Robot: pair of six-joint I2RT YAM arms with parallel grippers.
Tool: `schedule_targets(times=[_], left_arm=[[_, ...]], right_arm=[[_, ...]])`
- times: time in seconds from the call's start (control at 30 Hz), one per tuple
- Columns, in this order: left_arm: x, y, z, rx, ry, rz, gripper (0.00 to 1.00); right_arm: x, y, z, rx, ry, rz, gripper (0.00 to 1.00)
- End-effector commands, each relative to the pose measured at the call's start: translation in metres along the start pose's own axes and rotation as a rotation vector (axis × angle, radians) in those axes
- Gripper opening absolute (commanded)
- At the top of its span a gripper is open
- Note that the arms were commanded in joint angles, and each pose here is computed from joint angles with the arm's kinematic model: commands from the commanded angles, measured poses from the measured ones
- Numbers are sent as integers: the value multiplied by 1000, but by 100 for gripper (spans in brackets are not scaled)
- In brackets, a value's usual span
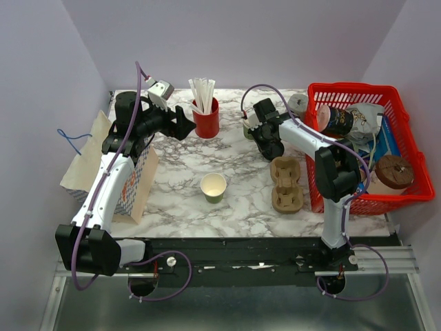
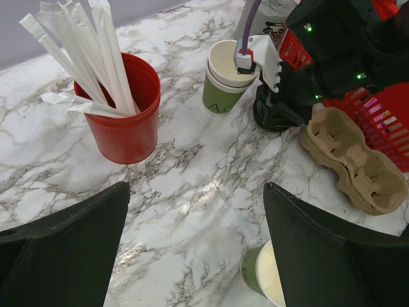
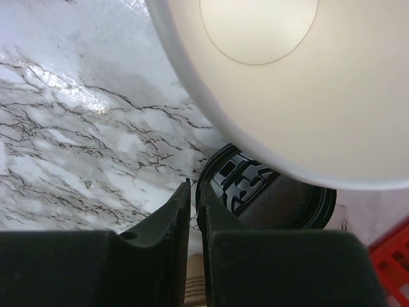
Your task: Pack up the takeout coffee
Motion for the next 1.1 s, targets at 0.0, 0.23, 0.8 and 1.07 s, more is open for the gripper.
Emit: schedule_targets(times=[0.0, 0.23, 0.8, 1.07], left_arm=[[2, 3, 2, -21, -16, -2, 93], [2, 2, 2, -20, -18, -4, 93], [2, 0, 3, -19, -18, -9, 93], [3, 0, 3, -19, -17, -8, 93]], right_arm=[[0, -5, 12, 28, 19, -7, 20], [-6, -5, 12, 28, -34, -13, 20], [-7, -6, 13, 33, -39, -18, 16], [-7, -6, 12, 31, -32, -16, 4]])
Point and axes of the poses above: each gripper's point midway between its finger pads, its own z axis out along the fingers, its own x axis along the line the jaws close on, y = z × x, the point moved 8 cm from there along -z, back along the fingers, and after that the axes turned 14 degrees about z, right-handed, at the moved point
